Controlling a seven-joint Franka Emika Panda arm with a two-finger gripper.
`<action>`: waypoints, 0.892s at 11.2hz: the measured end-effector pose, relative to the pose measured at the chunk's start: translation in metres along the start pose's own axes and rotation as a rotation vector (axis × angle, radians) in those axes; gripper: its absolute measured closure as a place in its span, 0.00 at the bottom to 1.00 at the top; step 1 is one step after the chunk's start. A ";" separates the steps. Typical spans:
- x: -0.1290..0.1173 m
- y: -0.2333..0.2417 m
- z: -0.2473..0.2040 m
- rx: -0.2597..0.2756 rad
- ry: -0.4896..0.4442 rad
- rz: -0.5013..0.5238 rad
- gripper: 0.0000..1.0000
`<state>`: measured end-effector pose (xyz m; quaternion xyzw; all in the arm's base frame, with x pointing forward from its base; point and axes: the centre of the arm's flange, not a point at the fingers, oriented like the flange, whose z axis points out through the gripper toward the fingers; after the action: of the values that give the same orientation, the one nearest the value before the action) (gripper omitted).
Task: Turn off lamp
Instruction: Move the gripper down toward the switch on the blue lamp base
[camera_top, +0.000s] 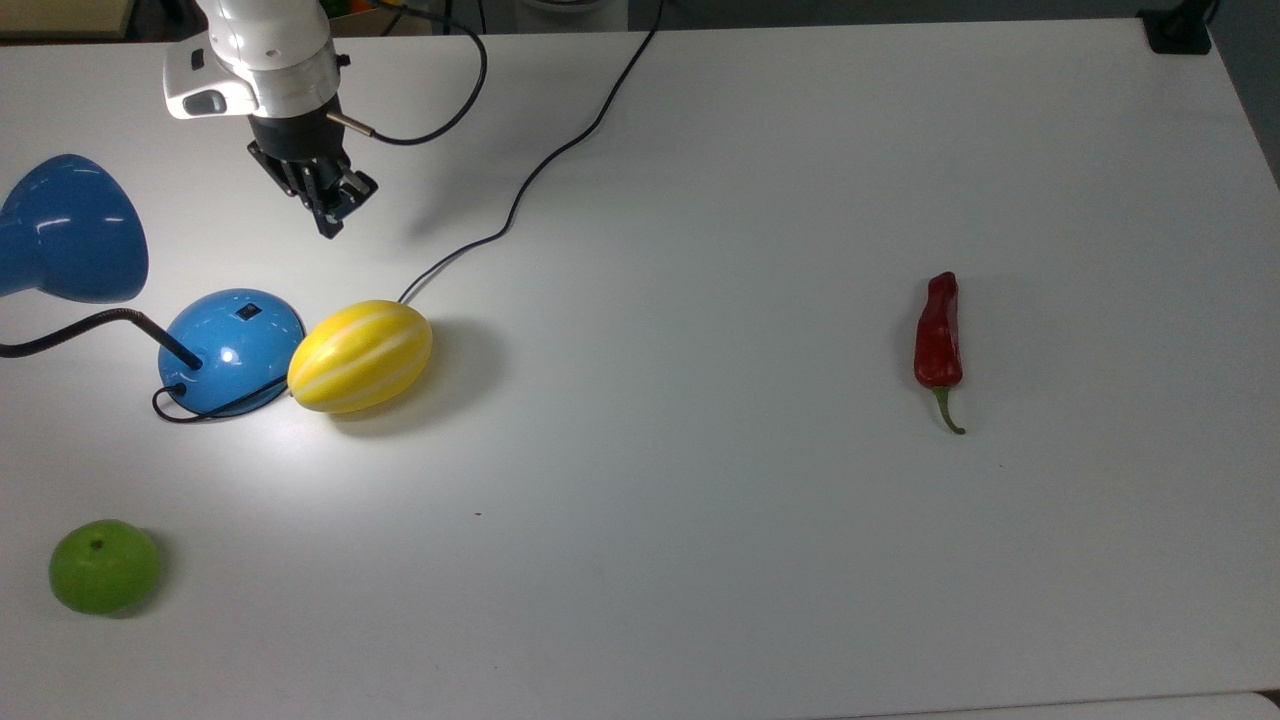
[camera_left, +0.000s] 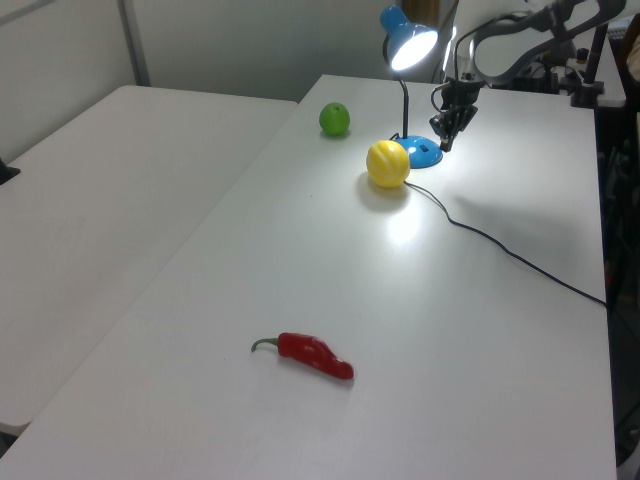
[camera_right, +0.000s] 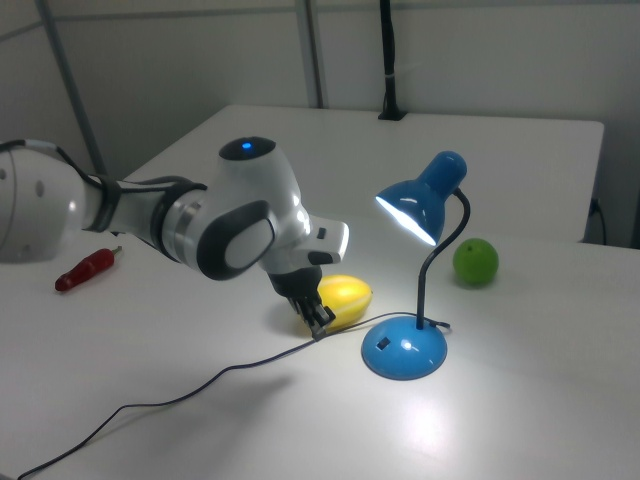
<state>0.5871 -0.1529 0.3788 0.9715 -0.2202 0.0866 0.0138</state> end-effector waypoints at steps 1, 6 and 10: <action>0.006 0.009 0.012 0.007 0.026 0.022 0.99; 0.021 0.022 0.035 0.033 0.131 0.050 0.99; 0.030 0.025 0.041 0.035 0.182 0.044 0.99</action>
<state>0.6097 -0.1910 0.3436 0.9547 -0.2376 0.1786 0.0149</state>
